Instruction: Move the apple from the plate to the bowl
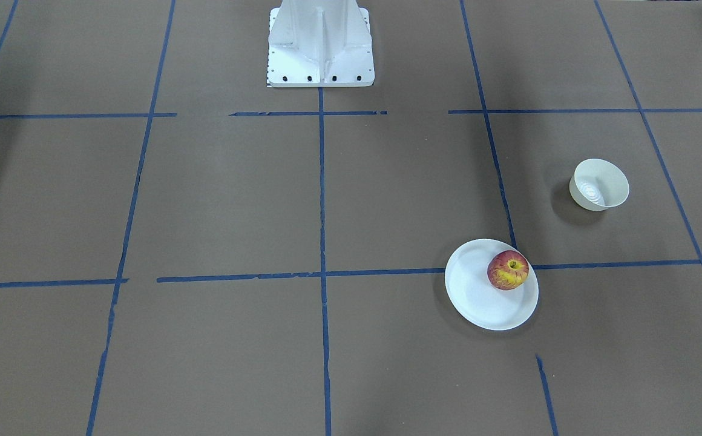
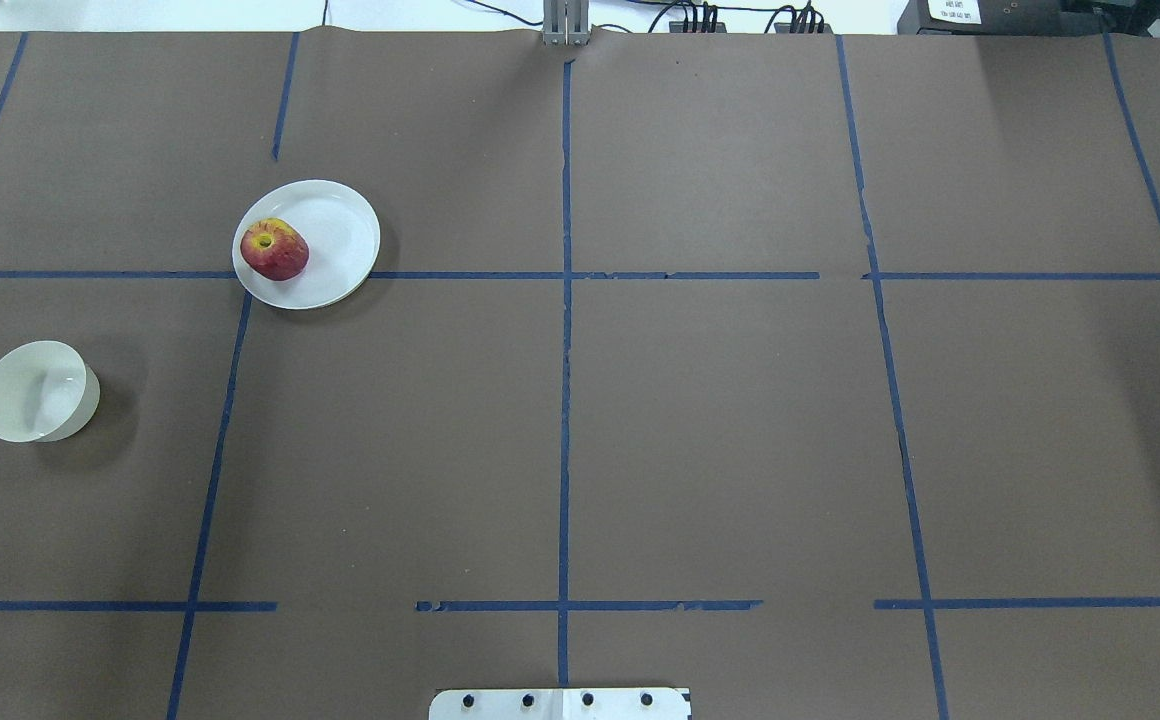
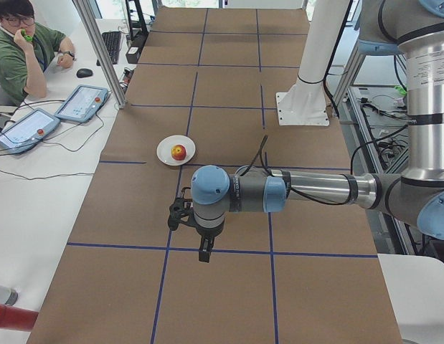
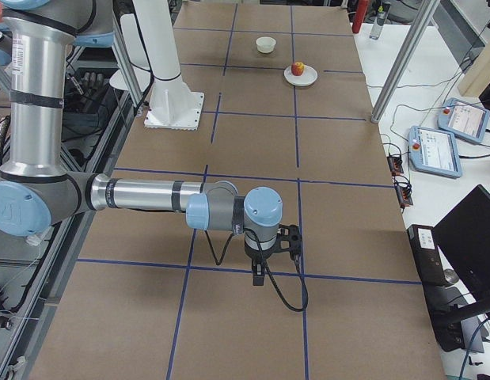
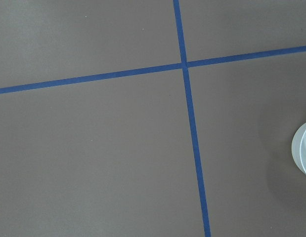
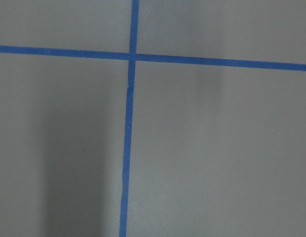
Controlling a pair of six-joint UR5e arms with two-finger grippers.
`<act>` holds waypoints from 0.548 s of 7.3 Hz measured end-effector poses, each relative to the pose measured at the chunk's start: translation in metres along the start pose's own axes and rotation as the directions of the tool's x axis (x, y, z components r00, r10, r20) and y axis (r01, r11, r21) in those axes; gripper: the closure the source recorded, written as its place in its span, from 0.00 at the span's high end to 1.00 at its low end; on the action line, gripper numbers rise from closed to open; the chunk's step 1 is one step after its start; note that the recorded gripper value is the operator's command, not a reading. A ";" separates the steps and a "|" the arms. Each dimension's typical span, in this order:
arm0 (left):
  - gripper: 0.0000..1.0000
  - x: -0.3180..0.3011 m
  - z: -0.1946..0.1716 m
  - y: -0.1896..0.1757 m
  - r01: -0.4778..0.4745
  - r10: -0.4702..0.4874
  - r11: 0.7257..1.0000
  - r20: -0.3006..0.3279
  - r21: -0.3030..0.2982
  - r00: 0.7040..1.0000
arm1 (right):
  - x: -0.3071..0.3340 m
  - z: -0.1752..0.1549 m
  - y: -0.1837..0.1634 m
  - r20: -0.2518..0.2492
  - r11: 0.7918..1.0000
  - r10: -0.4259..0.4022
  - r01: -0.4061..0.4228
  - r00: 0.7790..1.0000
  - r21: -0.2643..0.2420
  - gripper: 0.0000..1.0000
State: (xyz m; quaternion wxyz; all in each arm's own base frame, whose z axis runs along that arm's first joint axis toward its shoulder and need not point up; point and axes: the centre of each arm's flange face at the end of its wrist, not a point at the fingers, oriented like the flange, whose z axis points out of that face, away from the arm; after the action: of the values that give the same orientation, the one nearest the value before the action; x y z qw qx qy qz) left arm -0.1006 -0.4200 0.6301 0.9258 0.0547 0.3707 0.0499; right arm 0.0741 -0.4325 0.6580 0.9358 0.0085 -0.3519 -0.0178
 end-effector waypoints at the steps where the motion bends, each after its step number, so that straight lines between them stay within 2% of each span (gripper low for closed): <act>1: 1.00 0.001 0.000 0.000 -0.001 0.001 1.000 -0.001 0.001 1.000 | 0.000 0.000 0.000 0.000 1.000 0.000 0.000 1.000 0.000 1.00; 4: 1.00 0.002 -0.002 -0.003 -0.005 0.005 1.000 -0.002 0.007 1.000 | 0.000 0.000 0.000 0.000 1.000 0.000 0.000 1.000 0.000 1.00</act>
State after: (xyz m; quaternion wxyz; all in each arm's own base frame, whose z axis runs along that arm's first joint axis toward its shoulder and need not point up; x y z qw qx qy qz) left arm -0.1005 -0.4223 0.6265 0.9251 0.0589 0.3716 0.0510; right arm 0.0741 -0.4325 0.6580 0.9358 0.0086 -0.3519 -0.0178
